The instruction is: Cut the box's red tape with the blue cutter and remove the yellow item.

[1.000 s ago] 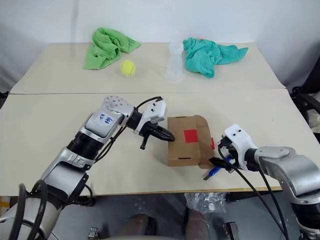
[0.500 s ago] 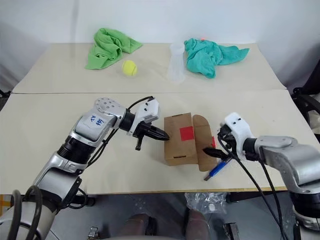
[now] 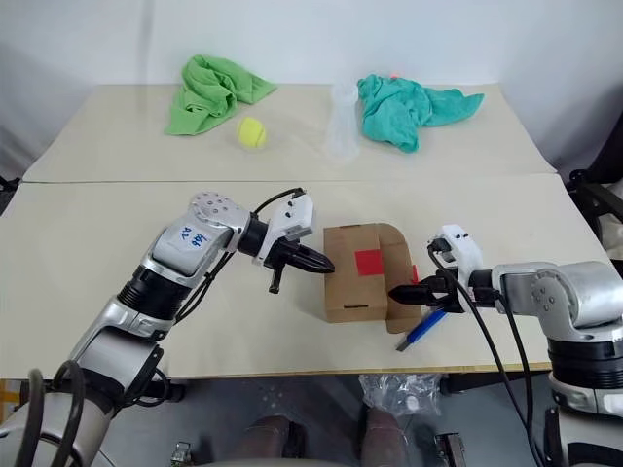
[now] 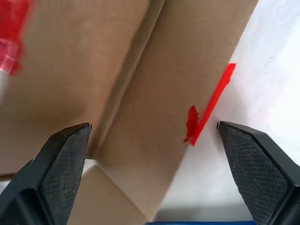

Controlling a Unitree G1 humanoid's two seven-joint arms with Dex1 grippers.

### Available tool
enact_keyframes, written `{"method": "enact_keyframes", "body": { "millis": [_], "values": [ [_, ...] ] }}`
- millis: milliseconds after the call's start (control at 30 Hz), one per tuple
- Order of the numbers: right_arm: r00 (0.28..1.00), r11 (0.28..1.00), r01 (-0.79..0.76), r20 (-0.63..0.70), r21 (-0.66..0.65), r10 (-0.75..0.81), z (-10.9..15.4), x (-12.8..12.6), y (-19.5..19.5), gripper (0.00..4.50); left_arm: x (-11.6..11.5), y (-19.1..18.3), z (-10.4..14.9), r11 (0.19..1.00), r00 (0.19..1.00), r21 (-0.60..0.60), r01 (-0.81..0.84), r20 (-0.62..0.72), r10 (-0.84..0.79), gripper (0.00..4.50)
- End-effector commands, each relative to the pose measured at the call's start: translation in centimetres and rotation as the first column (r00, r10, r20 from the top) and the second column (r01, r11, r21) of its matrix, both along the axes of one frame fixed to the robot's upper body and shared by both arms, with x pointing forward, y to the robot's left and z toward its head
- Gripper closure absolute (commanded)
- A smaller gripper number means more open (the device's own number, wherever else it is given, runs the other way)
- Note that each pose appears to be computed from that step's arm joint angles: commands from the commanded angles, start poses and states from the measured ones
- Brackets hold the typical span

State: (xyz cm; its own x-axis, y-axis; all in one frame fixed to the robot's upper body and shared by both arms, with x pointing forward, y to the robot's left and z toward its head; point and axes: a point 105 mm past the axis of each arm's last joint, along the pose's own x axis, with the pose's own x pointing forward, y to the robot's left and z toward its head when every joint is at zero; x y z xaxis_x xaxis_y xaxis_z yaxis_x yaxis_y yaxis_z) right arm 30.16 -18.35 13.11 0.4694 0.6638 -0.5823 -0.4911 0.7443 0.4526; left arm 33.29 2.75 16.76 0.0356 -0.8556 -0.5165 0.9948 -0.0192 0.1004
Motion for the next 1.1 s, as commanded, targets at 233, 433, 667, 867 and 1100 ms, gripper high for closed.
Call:
{"method": "enact_keyframes", "body": {
  "millis": [233, 433, 667, 867, 1100],
  "values": [
    [0.995, 0.987, -0.033, -0.085, 0.155, 0.047, 0.1, 0.3, 2.2, 0.03, 0.2, -0.6, -0.7, 0.999, 1.0, 0.032, 0.018, 0.006, -0.019, 4.5],
    [0.996, 0.989, -0.02, -0.082, 0.146, 0.032, -0.2, 0.5, 2.3, 1.22, 0.1, -0.6, -0.8, 0.999, 1.0, 0.031, 0.021, 0.008, -0.022, 4.5],
    [0.999, 0.994, 0.005, -0.046, 0.107, 0.0, 0.4, 0.5, 1.6, 3.74, 0.2, -0.2, -0.9, 0.999, 1.0, 0.035, 0.007, 0.009, -0.007, 4.5],
    [1.0, 0.999, 0.009, 0.016, 0.04, -0.01, 1.6, 0.2, 0.6, 4.48, 0.6, 0.5, -0.9, 0.999, 1.0, 0.035, -0.026, 0.013, 0.025, 4.5],
    [0.99, 0.993, 0.059, 0.133, -0.101, -0.046, 4.4, 0.4, -0.8, 4.48, 1.0, 0.5, -0.8, 0.998, 0.998, 0.014, -0.066, 0.022, 0.066, 4.5]
  ]
}}
